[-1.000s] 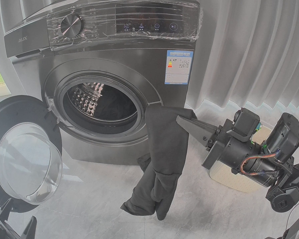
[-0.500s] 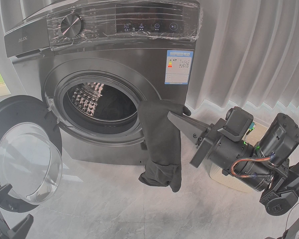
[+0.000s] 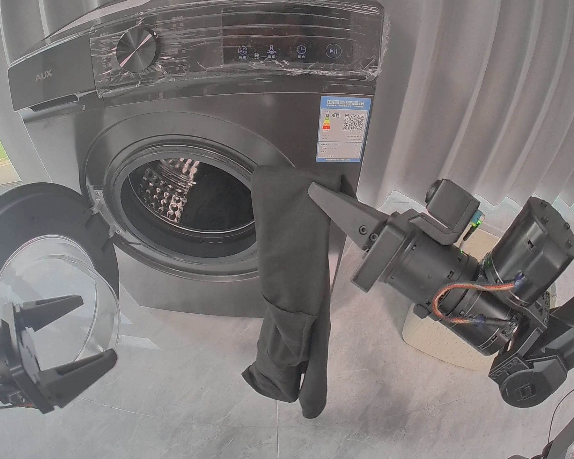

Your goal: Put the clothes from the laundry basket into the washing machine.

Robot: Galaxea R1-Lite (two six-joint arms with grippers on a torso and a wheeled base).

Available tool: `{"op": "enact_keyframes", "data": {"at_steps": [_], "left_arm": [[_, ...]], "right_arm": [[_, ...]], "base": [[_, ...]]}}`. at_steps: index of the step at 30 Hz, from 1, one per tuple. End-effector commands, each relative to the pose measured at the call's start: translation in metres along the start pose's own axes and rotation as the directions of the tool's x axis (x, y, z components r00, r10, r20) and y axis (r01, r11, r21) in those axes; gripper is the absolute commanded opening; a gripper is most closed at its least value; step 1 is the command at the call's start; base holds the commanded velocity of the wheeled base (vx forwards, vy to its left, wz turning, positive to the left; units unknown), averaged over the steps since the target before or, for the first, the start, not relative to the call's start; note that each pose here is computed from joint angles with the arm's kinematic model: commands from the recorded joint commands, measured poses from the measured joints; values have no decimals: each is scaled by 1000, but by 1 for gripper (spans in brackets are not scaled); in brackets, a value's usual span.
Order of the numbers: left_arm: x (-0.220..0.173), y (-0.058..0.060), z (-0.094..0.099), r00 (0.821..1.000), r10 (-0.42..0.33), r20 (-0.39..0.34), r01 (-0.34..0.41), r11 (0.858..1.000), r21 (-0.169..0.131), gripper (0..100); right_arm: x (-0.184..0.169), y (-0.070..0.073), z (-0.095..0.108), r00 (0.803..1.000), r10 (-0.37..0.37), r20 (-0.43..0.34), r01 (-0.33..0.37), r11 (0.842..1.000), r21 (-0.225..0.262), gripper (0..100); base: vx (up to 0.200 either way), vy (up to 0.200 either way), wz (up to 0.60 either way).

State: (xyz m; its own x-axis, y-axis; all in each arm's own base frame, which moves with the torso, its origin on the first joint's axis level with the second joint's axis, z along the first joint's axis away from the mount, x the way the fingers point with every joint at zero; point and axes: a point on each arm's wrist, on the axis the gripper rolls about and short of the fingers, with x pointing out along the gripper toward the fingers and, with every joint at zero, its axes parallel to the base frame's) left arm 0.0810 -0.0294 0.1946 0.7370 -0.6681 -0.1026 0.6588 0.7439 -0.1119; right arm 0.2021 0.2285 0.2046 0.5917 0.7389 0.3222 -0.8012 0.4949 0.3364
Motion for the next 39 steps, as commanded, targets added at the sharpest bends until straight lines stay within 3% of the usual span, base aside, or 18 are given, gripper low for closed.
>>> {"op": "enact_keyframes", "data": {"at_steps": [1,9,16,30,32,35,39], "left_arm": [[57,6,-11,985,-96,-143,89,995,-52,100],[79,0,-18,973,-154,-174,145,987,-63,100],[94,-10,-30,946,-230,-227,219,973,-74,100],[130,-7,-60,919,-263,-295,244,965,-100,100],[133,-7,-62,916,-271,-296,250,962,-110,100],[144,-6,-68,902,-309,-300,274,949,-155,100],[160,-2,-83,899,-303,-317,266,952,-155,100]], "right_arm": [[7,-1,-1,1000,1,9,-1,1000,12,0],[7,0,-1,1000,-18,17,18,1000,13,0],[7,2,-3,1000,-13,11,12,1000,16,0],[8,1,-8,1000,-12,0,12,1000,18,0],[8,1,-8,1000,-12,1,12,1000,18,0],[8,1,-8,1000,-12,1,12,1000,18,0],[8,2,-8,1000,-11,-1,11,1000,18,0]], "base": [[0,0,0],[0,0,0],[0,0,0],[0,0,0],[0,0,0],[0,0,0],[0,0,0]]}}
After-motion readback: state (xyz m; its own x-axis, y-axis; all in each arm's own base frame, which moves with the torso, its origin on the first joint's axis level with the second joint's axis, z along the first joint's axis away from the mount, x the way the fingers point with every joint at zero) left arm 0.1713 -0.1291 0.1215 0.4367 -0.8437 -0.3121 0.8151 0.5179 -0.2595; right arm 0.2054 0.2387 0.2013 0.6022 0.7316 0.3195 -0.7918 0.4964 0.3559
